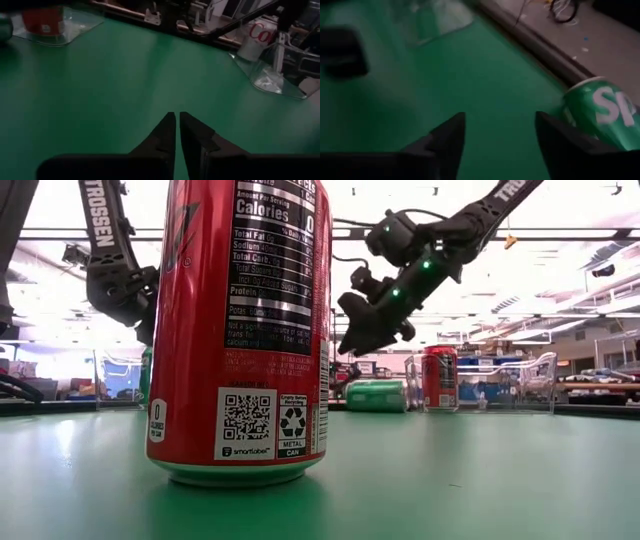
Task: Sort soda cans
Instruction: Put the green soda can into the top left transparent bin
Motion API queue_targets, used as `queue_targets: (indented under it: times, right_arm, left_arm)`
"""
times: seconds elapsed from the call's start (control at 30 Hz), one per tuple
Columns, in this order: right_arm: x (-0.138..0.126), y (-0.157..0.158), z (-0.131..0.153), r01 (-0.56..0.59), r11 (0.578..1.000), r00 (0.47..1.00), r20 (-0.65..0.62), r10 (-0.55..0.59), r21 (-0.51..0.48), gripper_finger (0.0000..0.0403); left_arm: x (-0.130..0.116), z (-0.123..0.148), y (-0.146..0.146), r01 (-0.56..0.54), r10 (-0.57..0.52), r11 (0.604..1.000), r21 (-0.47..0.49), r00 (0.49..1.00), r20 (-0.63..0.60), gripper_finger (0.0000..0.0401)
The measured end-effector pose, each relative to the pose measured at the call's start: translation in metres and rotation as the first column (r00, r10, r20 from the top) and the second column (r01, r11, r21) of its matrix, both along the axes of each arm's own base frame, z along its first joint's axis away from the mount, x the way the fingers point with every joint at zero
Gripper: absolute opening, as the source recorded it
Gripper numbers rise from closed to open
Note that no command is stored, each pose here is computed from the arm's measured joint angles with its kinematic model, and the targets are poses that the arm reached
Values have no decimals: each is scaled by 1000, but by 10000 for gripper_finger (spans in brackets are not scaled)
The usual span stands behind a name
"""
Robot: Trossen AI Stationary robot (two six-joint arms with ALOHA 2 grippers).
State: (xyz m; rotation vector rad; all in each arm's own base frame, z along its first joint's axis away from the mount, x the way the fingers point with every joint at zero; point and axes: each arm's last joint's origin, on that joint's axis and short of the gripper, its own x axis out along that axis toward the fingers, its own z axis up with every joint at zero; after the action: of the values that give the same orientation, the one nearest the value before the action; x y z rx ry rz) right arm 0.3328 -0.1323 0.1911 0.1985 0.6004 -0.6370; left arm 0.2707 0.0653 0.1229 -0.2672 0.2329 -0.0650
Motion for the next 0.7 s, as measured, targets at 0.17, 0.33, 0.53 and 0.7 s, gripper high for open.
queue_targets:
  times: [0.17,0.33,0.53,0.7]
  right_arm:
    - [-4,-15,-4,42,999,999,1,-42,2,290]
    - [3,-21,-2,58,998,997,51,-57,-7,272]
    - [17,-36,23,212,975,977,14,-212,-70,105]
    - [23,-60,35,302,948,940,-131,-313,-97,16]
  left_arm:
    - [-4,1,11,-6,6,1000,-9,1000,3,9]
    - [-6,1,19,-23,23,1000,-13,1000,5,3]
    - [-9,1,27,-49,49,998,-34,999,3,2]
    - [-10,2,28,-41,41,998,-40,999,3,2]
